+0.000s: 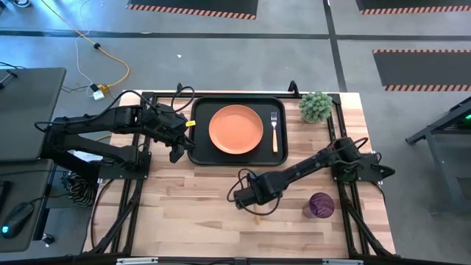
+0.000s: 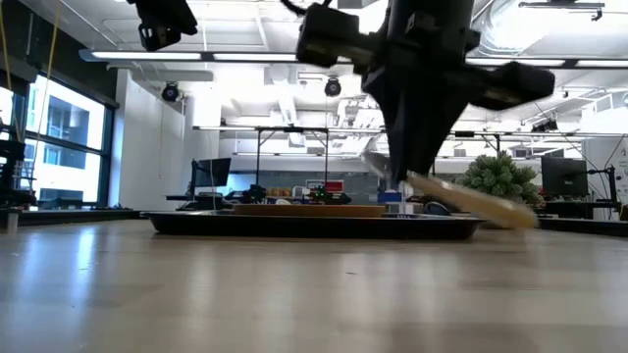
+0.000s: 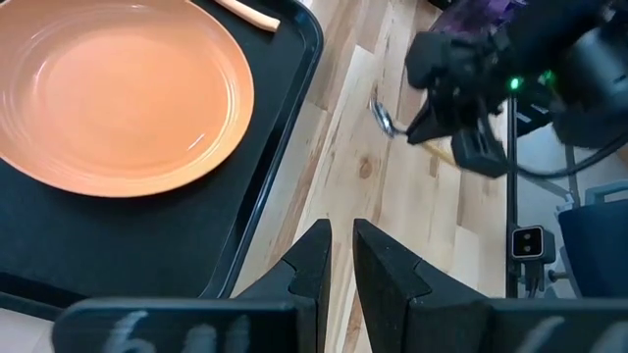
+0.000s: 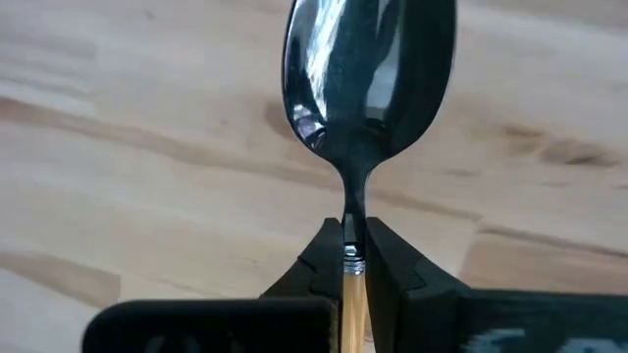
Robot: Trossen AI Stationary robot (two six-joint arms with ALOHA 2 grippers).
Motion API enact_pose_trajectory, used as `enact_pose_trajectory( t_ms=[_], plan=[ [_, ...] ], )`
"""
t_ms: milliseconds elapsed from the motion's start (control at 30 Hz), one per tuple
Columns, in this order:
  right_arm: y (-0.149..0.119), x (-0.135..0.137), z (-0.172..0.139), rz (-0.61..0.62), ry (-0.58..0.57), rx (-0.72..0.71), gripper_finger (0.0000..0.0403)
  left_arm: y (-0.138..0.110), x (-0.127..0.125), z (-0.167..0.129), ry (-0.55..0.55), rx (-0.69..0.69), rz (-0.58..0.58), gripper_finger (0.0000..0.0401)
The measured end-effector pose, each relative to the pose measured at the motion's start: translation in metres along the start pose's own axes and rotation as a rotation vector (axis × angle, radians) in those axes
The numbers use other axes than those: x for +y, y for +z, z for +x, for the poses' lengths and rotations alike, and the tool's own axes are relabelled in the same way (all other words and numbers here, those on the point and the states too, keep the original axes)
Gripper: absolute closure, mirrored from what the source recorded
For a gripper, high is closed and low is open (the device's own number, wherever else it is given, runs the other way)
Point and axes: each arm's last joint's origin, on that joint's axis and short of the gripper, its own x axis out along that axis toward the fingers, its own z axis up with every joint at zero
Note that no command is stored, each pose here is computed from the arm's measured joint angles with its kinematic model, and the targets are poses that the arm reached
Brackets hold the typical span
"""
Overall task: Pick and place plate/cup/fork/spoon on tray
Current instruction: Put the yellow spoon on the black serving tray to the left of the light orange fork
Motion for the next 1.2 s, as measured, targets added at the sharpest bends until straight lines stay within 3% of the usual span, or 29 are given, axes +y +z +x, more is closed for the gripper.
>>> enact_pose_trajectory(
  t_ms=[267, 533, 1000, 1200],
  plan=[
    [0.021, -0.014, -0.038, -0.04, 0.036, -0.081, 0.0402, 0.0, 0.0, 0.0, 0.0, -0.001, 0.016, 0.0364],
    [0.066, -0.056, -0.059, 0.007, 0.035, -0.13, 0.0403, 0.0, 0.0, 0.0, 0.0, -0.001, 0.016, 0.0364],
    [0.174, -0.126, -0.069, 0.243, 0.029, -0.203, 0.0403, 0.001, 0.0, 0.0, 0.001, -0.01, 0.006, 0.0364],
    [0.229, -0.131, -0.063, 0.255, 0.163, -0.215, 0.0403, 0.001, 0.0, 0.0, 0.002, -0.011, 0.007, 0.0364]
  ],
)
